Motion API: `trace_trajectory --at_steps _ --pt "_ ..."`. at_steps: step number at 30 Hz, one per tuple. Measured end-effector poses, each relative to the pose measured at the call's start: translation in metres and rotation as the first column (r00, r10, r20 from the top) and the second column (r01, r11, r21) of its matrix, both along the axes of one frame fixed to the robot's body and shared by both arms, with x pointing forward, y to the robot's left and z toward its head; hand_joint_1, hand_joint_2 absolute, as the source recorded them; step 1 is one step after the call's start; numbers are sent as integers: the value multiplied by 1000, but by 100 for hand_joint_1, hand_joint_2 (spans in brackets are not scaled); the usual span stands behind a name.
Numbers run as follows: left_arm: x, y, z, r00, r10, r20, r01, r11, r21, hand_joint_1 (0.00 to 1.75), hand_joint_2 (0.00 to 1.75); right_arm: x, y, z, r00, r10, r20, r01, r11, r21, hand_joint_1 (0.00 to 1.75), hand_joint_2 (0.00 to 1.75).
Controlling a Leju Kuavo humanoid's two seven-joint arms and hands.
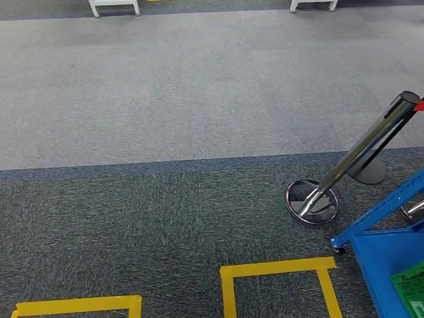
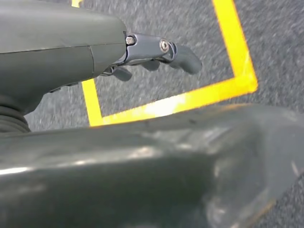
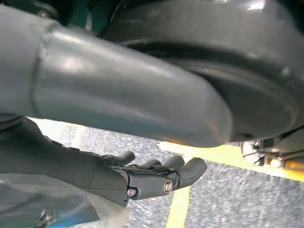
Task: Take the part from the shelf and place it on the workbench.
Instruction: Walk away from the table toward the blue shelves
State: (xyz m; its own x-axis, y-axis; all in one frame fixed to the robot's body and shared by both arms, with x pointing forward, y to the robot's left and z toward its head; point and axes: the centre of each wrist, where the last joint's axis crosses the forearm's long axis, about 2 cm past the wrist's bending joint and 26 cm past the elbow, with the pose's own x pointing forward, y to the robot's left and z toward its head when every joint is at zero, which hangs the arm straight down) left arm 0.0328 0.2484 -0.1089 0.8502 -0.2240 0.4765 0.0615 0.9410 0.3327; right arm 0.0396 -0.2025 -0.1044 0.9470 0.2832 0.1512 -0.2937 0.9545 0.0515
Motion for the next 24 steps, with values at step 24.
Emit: trace_trajectory --at_steps 24 --pt "-1 -3 0 1000 -3 -2 3 1000 -5 0 0 2 -2 0 1000 1 -15 -1 1000 4 0 0"
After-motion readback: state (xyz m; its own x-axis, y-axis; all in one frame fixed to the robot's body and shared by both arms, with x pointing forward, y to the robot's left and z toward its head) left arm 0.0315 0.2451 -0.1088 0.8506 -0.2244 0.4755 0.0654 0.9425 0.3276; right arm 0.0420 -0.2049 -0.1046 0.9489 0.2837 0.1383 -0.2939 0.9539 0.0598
